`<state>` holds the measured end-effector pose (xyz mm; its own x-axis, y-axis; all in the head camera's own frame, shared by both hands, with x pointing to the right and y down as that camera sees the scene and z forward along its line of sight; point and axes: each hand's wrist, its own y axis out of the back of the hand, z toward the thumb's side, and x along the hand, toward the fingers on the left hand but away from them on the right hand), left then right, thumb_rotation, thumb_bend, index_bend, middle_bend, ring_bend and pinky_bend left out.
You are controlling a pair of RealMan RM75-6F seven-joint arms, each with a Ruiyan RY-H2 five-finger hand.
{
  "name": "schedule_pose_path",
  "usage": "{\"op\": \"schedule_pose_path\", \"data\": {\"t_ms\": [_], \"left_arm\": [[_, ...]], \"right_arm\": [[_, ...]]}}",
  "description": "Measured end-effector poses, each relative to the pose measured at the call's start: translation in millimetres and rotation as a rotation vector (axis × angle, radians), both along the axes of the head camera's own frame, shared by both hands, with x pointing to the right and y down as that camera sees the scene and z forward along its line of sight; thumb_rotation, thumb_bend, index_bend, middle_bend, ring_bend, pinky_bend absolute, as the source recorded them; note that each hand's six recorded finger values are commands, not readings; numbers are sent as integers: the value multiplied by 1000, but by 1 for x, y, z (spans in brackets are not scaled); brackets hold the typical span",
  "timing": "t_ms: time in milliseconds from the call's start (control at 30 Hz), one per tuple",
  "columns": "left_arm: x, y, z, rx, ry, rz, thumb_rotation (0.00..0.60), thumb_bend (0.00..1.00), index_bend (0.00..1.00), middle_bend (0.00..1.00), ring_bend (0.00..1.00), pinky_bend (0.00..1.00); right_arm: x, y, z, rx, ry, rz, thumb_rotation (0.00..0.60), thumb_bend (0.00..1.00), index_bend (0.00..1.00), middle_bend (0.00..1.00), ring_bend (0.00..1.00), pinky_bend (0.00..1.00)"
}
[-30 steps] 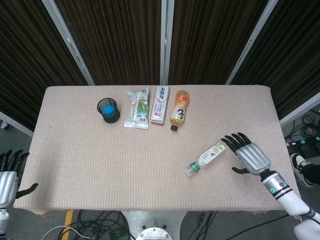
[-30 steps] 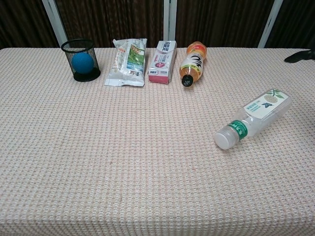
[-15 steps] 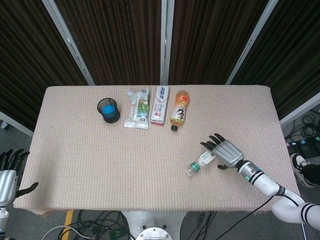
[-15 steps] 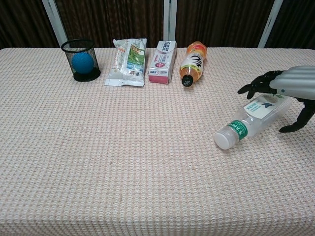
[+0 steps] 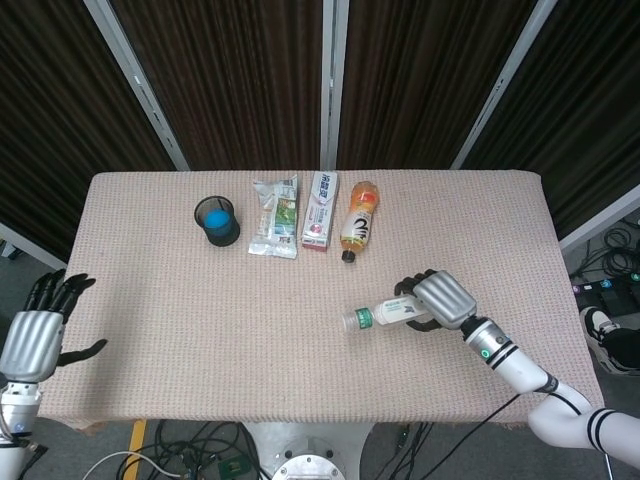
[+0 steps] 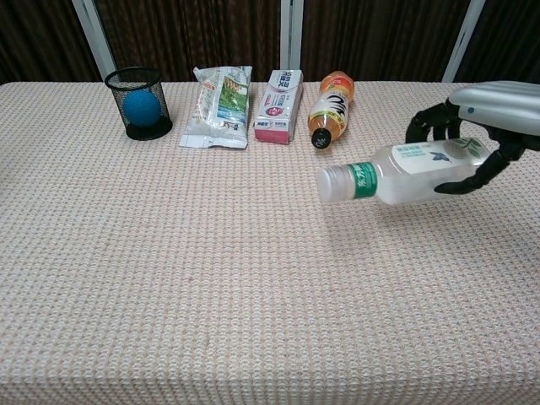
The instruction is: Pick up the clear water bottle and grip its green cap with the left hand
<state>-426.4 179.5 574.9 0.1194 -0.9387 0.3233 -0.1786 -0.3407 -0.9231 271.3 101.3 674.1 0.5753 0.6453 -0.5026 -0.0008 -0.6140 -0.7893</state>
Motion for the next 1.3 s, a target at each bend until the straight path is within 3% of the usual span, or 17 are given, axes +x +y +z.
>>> {"op": "schedule_pose_path", "data": {"t_ms": [167,300,667,933,1300], "left_arm": [[34,-30,11,11,107,95,600,28,191,152,83,116],[69,-49,18,30,179,186,600,28,175,152,83,116],[124,-66,28,75,325,271,600,29,143,138,83,116],[145,-71,32,85,351,306,600,28,144,138,83,116],[162,-75,29,101,384,329,600,28,145,139,83,116]], "right_arm": [[-49,-6,-9,-57,-168,64,600,475,744,606,523,550],[-81,-11,-9,-105,-251,118,600,516,753,606,526,564],[-149,-13,3,-227,-419,233,600,601,762,608,531,587],[-165,-12,11,-256,-462,261,600,606,762,611,539,590],[-171,-9,15,-254,-454,260,600,607,763,612,543,594]]}}
